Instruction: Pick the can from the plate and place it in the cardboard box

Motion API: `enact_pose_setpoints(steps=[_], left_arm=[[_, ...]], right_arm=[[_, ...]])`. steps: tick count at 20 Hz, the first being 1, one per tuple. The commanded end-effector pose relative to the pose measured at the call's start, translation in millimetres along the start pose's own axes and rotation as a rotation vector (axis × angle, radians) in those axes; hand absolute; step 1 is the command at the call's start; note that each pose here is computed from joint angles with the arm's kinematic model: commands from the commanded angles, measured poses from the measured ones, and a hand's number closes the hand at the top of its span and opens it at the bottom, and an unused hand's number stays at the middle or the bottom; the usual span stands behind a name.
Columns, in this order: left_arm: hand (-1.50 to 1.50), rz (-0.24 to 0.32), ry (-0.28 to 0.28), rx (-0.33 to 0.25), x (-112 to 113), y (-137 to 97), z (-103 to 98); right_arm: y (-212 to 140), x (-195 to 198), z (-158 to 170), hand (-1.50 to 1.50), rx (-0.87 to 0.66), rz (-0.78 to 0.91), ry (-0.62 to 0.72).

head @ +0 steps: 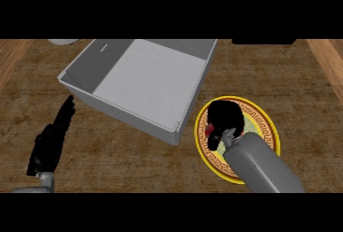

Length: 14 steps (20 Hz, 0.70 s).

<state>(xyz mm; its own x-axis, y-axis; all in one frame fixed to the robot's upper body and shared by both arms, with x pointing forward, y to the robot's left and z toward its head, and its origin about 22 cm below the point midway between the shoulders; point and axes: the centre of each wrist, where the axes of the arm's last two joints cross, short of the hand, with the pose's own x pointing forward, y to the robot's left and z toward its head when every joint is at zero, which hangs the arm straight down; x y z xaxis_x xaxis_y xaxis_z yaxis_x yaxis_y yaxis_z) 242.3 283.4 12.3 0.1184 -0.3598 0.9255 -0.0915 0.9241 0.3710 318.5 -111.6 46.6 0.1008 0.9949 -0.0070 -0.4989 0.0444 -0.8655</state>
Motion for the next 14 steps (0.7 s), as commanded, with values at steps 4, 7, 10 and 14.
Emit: enact_pose_setpoints(steps=[4, 7, 10, 14], left_arm=[[0.00, 0.004, -0.030, -0.008, 8, -3, -5], [0.00, 0.001, -0.042, -0.035, 15, -9, -7], [0.00, 0.002, -0.061, -0.060, 15, -17, -9], [0.00, 0.005, -0.048, -0.056, 8, -8, -1]], right_arm=[[-47, -48, -37, 1.50, -0.167, 0.025, -0.195], [-70, -89, -41, 1.50, -0.257, 0.041, -0.346], [-90, -104, -59, 1.50, -0.308, 0.039, -0.385], [-97, -124, -77, 1.50, -0.419, 0.046, -0.427]])
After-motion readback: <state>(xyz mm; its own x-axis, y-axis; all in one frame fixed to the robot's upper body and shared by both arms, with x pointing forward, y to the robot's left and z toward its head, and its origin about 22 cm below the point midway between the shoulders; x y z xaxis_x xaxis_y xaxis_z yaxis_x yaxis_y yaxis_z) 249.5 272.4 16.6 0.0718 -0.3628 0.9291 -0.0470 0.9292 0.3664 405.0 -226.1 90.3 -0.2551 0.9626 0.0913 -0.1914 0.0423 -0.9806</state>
